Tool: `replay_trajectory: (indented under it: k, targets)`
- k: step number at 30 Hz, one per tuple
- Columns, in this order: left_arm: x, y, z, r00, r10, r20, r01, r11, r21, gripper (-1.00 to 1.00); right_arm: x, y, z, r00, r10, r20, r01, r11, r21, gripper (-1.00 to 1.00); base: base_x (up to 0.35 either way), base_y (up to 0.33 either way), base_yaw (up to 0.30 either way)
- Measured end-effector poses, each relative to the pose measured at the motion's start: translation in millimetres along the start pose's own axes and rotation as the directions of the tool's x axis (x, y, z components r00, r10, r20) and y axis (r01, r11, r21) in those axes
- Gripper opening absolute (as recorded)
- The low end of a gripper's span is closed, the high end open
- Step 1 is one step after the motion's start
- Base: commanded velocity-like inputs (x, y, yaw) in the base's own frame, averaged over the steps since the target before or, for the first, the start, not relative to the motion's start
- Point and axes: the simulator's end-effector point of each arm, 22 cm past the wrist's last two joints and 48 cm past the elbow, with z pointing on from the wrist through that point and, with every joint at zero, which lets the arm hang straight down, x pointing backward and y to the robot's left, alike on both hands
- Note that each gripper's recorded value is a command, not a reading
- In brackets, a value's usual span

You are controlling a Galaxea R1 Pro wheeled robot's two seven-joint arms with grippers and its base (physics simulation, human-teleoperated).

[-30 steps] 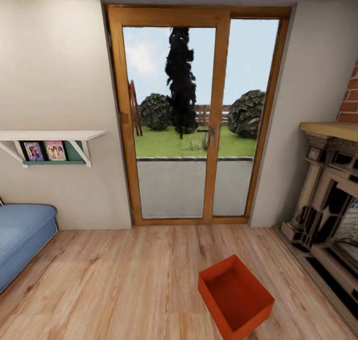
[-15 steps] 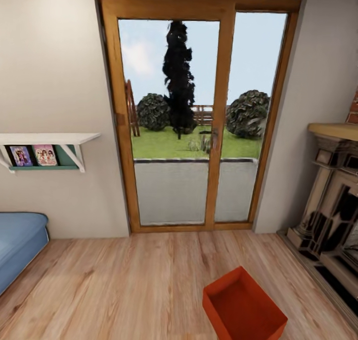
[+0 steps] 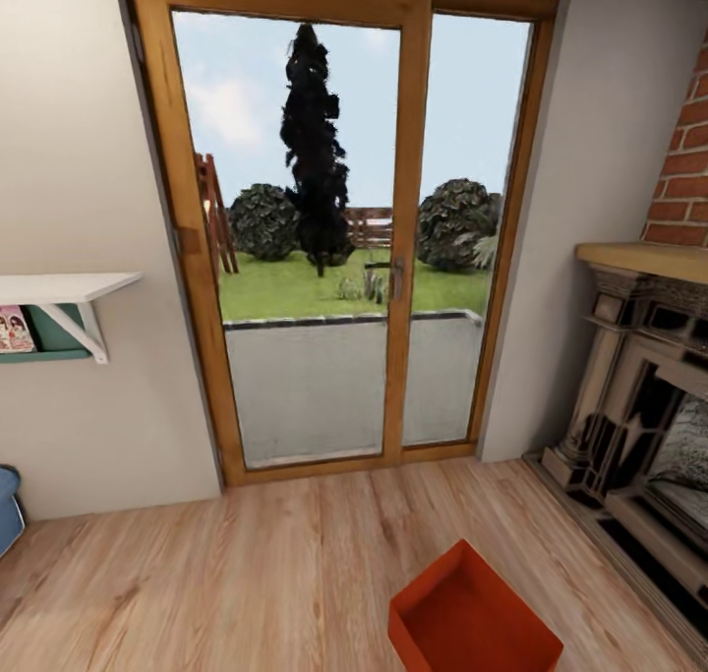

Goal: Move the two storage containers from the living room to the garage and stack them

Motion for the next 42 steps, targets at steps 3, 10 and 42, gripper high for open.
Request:
replay_trajectory:
  k: [3, 10, 42]
  targets:
    - [-0.2, 0.0, 0.0, 1.000, -0.001, 0.001, 0.001, 1.000, 0.000, 1.00, -0.1, 0.0, 0.0, 1.000, 0.000, 0.000, 0.000, 1.000, 0.000, 1.00, 0.324, 0.109, -0.242]
    - [-0.2, -0.5, 0.0, 1.000, -0.001, 0.001, 0.001, 1.000, 0.001, 1.00, -0.1, 0.0, 0.0, 1.000, -0.002, 0.000, 0.002, 1.000, 0.000, 1.00, 0.324, 0.108, -0.242]
    - [-2.9, 1.1, 0.2, 1.000, -0.017, 0.013, 0.017, 1.000, -0.008, 1.00, -0.5, -0.3, 0.3, 1.000, -0.001, 0.001, 0.001, 1.000, 0.001, 1.00, 0.181, 0.062, -0.241]
